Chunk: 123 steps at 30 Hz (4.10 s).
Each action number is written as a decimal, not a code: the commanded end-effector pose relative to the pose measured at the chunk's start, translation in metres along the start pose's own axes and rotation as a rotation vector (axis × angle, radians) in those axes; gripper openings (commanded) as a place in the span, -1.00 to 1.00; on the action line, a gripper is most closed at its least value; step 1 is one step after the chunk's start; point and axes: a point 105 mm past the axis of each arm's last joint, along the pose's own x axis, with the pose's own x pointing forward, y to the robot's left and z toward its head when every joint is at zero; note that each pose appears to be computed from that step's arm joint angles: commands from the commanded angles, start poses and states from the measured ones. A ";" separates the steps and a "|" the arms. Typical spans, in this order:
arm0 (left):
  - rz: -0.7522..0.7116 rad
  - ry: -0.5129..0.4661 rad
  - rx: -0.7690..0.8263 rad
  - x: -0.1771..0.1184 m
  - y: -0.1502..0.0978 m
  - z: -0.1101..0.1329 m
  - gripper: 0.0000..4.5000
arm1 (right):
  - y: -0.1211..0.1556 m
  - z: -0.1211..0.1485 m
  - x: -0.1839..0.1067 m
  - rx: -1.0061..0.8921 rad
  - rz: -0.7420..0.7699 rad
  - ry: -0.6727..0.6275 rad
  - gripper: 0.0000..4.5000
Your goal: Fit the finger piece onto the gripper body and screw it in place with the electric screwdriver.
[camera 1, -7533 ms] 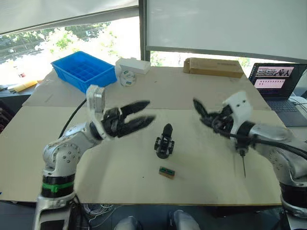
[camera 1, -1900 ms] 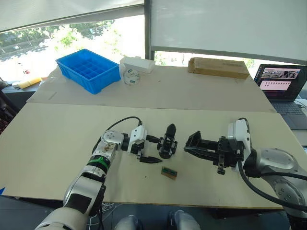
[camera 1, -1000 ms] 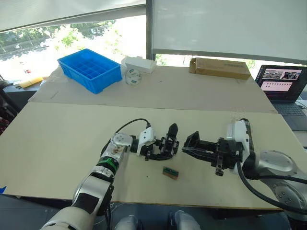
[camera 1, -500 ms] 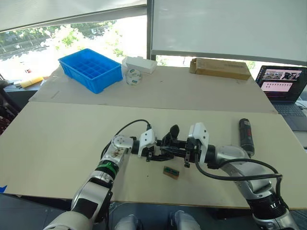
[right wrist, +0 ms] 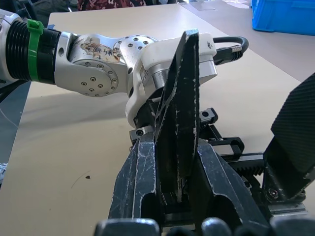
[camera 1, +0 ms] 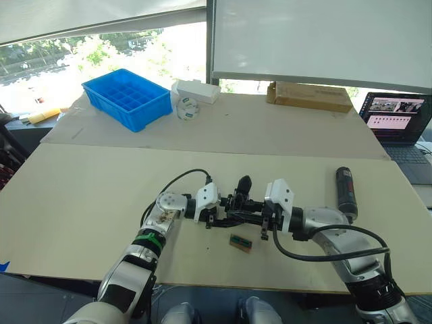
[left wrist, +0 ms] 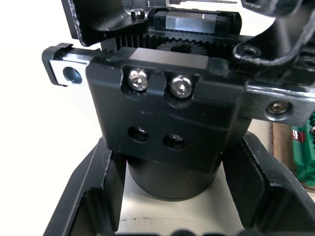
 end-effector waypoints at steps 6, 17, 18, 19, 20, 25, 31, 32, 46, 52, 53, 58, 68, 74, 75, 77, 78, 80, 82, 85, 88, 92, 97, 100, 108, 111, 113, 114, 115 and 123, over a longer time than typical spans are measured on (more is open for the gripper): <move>-0.047 0.017 -0.016 0.006 -0.011 -0.005 0.03 | 0.010 -0.014 -0.002 0.025 0.051 0.052 -0.83; -0.058 0.020 -0.024 0.005 -0.016 -0.008 0.03 | 0.002 -0.022 0.001 0.055 0.056 0.126 -0.83; -0.058 0.020 -0.025 0.005 -0.016 -0.008 0.03 | 0.002 -0.022 0.001 0.066 0.060 0.134 -0.83; -0.058 0.020 -0.026 0.005 -0.016 -0.008 0.03 | 0.002 -0.022 0.000 0.077 0.068 0.141 -0.83; -0.059 0.020 -0.027 0.005 -0.016 -0.008 0.03 | 0.003 -0.022 0.001 0.080 0.080 0.148 -0.83; -0.063 0.023 -0.033 0.005 -0.017 -0.009 0.03 | -0.001 -0.033 0.001 0.097 0.084 0.196 -0.83; -0.063 0.040 -0.026 0.004 -0.014 -0.009 0.03 | -0.021 -0.046 -0.001 0.145 0.016 0.297 -0.84; -0.061 0.041 -0.026 0.003 -0.014 -0.009 0.03 | -0.021 -0.047 -0.001 0.138 0.024 0.320 -0.84; -0.065 0.043 -0.040 0.002 -0.017 -0.011 0.03 | -0.018 -0.042 0.005 0.221 0.017 0.441 -0.84; -0.068 0.041 -0.039 0.004 -0.016 -0.011 0.03 | -0.018 -0.040 0.005 0.224 0.030 0.488 -0.84; -0.068 0.041 -0.039 0.005 -0.016 -0.010 0.03 | -0.016 -0.040 0.005 0.216 0.039 0.491 -0.84; -0.064 0.039 -0.039 0.005 -0.016 -0.010 0.03 | -0.006 -0.056 -0.001 0.210 0.063 0.519 -0.84; -0.062 0.040 -0.045 0.004 -0.018 -0.012 0.03 | -0.002 -0.063 -0.002 0.246 0.067 0.504 -0.84; -0.063 0.040 -0.043 0.004 -0.018 -0.011 0.03 | -0.007 -0.049 0.004 0.208 0.074 0.494 -0.84; -0.064 0.041 -0.043 0.005 -0.018 -0.011 0.03 | -0.007 -0.046 0.006 0.201 0.075 0.498 -0.84; -0.066 0.041 -0.044 0.005 -0.018 -0.011 0.03 | -0.006 -0.041 0.008 0.182 0.085 0.512 -0.84; -0.066 0.041 -0.044 0.005 -0.018 -0.011 0.03 | -0.006 -0.040 0.009 0.178 0.088 0.516 -0.84; -0.067 0.041 -0.044 0.005 -0.019 -0.012 0.03 | -0.004 -0.037 0.010 0.175 0.102 0.530 -0.84; -0.068 0.042 -0.045 0.005 -0.019 -0.012 0.03 | -0.003 -0.035 0.011 0.174 0.114 0.547 -0.84; -0.070 0.042 -0.046 0.006 -0.020 -0.012 0.03 | -0.002 -0.035 0.011 0.175 0.122 0.561 -0.84; -0.067 0.040 -0.049 0.007 -0.020 -0.013 0.03 | -0.002 -0.035 0.009 0.171 0.122 0.571 -0.84; -0.063 0.040 -0.053 0.006 -0.020 -0.014 0.03 | 0.002 -0.019 0.014 0.140 0.149 0.506 -0.84; -0.051 0.039 -0.061 0.005 -0.020 -0.015 0.03 | 0.008 0.014 0.019 0.031 0.183 0.374 -0.25; -0.044 0.045 -0.066 0.003 -0.019 -0.017 0.03 | 0.017 0.036 0.019 -0.051 0.221 0.288 0.25; -0.032 0.053 -0.081 0.000 -0.018 -0.022 0.03 | 0.007 0.033 0.007 -0.096 0.147 0.283 0.99; -0.032 0.054 -0.082 0.001 -0.018 -0.022 0.03 | 0.001 0.032 0.003 -0.100 0.113 0.272 0.99; -0.031 0.054 -0.082 0.000 -0.018 -0.022 0.03 | 0.000 0.038 0.003 -0.094 0.105 0.226 0.99; -0.031 0.055 -0.082 0.000 -0.018 -0.022 0.03 | 0.001 0.043 0.003 -0.102 0.119 0.187 0.99; -0.030 0.055 -0.082 0.000 -0.018 -0.022 0.03 | 0.001 0.048 0.003 -0.100 0.115 0.145 0.99; -0.018 0.048 -0.084 0.000 -0.016 -0.021 0.03 | 0.009 0.077 -0.001 -0.176 0.141 -0.108 0.99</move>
